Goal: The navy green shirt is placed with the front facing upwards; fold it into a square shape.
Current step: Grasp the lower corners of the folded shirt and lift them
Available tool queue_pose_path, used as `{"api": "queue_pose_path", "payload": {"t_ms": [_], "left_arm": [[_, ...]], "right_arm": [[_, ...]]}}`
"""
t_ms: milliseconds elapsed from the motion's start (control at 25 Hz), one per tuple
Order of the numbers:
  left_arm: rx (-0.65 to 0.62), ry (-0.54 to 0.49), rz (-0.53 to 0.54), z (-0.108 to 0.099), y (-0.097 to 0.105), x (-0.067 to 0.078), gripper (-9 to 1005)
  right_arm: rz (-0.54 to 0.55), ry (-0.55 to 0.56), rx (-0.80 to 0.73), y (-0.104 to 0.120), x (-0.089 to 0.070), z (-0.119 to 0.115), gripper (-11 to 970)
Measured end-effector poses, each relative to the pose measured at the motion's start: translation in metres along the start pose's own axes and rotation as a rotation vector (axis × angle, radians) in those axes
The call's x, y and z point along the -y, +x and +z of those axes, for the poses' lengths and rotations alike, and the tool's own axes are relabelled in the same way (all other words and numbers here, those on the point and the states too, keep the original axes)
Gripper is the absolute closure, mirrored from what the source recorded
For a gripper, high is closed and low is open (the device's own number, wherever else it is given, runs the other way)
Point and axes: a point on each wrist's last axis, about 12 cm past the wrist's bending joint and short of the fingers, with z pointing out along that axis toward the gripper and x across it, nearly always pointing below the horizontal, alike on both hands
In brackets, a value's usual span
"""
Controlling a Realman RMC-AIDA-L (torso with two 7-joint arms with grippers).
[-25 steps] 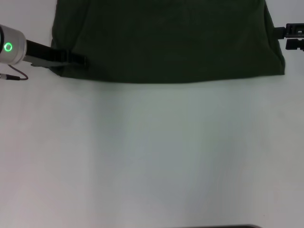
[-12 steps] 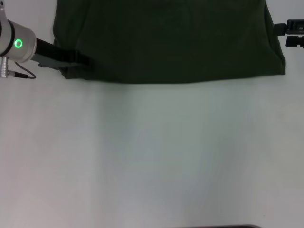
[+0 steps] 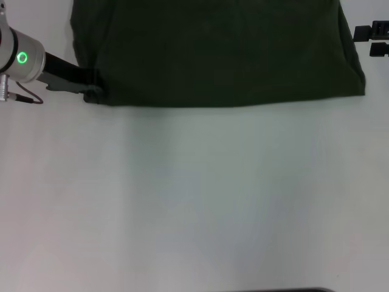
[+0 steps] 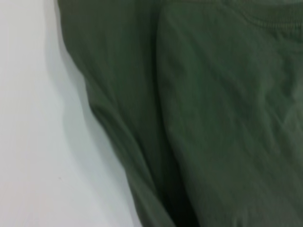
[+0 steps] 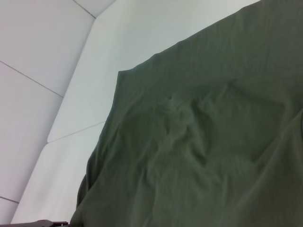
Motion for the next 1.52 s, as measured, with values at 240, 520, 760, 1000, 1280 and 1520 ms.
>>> {"api": "queue_pose_path", "payload": {"t_ms": [240,520,760,1000,1280,1520], "left_arm": [[-0.022,0.047,-0.013,-0.010,-0.002,0.000,888],[-0.030,0.090,-0.050,-0.024,-0.006,-0.005,964],[-0.034,0.088,-0.045,-0.023,-0.007,-0.003,964],[-0.025,0.087,-0.046,-0.023,-0.009,-0.002,964],[-0.017,0.084,-0.047,-0.023,-0.010,-0.001,964],[-0.015,0.083,-0.048,-0.022,-0.010,-0.002,964]], "right_arm": [[0.002,0.077,-0.048,0.000,0.008,-0.007,93],[-0.066,0.249,-0.069,-0.001,0.028,-0.013,93],[-0.074,0.281,-0.034,-0.003,0.031,0.011,94],[-0.048,0.296,-0.075,0.000,0.034,0.038,93],[-0.037,0.313,-0.083,-0.002,0.033,0.046,94],[-0.052,0.323,-0.070,-0.001,0.033,0.053,93]]}}
